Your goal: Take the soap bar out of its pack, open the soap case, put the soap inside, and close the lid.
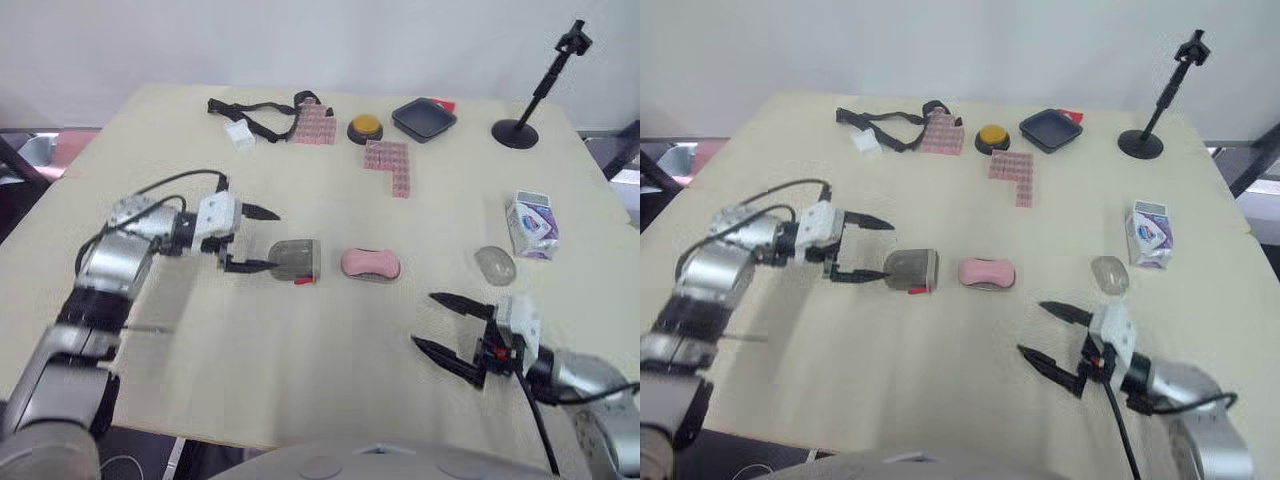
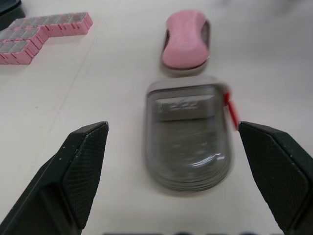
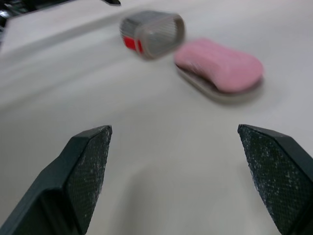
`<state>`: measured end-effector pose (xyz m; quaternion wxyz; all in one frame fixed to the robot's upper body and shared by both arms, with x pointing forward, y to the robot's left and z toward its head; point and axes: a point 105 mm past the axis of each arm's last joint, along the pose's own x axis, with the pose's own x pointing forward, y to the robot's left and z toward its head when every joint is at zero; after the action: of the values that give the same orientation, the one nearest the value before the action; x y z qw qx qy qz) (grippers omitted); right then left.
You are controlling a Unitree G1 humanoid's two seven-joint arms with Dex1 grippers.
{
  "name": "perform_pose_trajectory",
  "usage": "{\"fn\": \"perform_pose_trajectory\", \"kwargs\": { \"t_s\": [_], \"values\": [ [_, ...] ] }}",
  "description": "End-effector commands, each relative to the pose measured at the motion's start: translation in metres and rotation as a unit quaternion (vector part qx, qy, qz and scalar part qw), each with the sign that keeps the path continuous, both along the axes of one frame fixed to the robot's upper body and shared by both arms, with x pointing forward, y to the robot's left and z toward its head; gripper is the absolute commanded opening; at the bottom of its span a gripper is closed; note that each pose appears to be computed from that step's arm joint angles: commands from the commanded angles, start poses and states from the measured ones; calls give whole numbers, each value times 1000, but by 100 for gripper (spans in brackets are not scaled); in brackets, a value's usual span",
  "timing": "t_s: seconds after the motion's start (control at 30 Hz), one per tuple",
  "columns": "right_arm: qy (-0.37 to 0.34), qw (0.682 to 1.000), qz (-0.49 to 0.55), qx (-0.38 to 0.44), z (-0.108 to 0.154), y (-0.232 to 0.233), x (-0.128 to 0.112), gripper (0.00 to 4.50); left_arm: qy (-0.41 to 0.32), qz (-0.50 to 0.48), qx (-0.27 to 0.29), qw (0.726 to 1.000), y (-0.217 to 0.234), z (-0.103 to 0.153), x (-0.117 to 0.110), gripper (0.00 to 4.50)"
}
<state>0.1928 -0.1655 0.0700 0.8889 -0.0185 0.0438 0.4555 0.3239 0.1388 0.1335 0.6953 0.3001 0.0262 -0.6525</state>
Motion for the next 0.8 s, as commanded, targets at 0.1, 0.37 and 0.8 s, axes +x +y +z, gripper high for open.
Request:
{"fn": "perform_pose_trajectory", "kwargs": {
  "t_s": [0.1, 0.37, 0.8],
  "values": [
    [-47, 999, -14, -6, 6, -5, -1, 443, 19, -24, 34, 999, 1, -9, 6, 450],
    [-44, 999, -26, -15, -6, -13, -9, 443, 58, -53, 38, 996, -15, -21, 2, 450],
    [-61, 998, -13, -16, 5, -3, 1, 443, 59, -9, 47, 997, -22, -42, 4, 450]
  ]
}}
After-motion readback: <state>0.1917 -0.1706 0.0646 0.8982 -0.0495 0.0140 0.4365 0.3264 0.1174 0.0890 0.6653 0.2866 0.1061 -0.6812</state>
